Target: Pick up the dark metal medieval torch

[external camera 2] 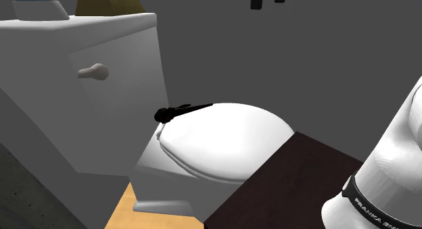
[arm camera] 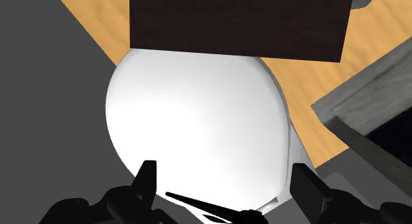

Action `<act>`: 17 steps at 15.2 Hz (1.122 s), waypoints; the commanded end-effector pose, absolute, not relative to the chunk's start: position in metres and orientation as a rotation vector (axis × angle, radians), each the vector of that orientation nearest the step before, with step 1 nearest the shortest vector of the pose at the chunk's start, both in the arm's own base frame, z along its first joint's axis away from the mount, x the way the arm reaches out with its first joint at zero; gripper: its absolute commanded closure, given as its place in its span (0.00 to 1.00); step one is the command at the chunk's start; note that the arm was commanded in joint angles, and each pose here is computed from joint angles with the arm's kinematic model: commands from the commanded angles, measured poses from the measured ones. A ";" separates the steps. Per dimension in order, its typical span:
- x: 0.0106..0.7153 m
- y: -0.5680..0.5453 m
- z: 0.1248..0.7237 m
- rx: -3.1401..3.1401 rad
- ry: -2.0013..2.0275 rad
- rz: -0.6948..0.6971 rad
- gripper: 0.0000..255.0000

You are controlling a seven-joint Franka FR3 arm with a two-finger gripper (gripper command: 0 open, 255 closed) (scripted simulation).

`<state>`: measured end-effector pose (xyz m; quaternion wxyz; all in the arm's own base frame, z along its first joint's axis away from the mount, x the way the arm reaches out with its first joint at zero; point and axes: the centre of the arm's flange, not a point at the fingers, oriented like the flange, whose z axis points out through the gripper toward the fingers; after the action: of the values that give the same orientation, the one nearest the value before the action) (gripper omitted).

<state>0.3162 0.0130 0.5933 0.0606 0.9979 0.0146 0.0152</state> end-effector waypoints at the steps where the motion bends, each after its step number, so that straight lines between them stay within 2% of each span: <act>1: 0.316 0.013 0.593 3.020 0.044 0.046 0.00; 17: 0.454 -0.076 0.453 3.007 0.884 0.047 0.00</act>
<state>0.4479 -0.0695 0.4644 0.0068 0.9645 0.2635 0.0146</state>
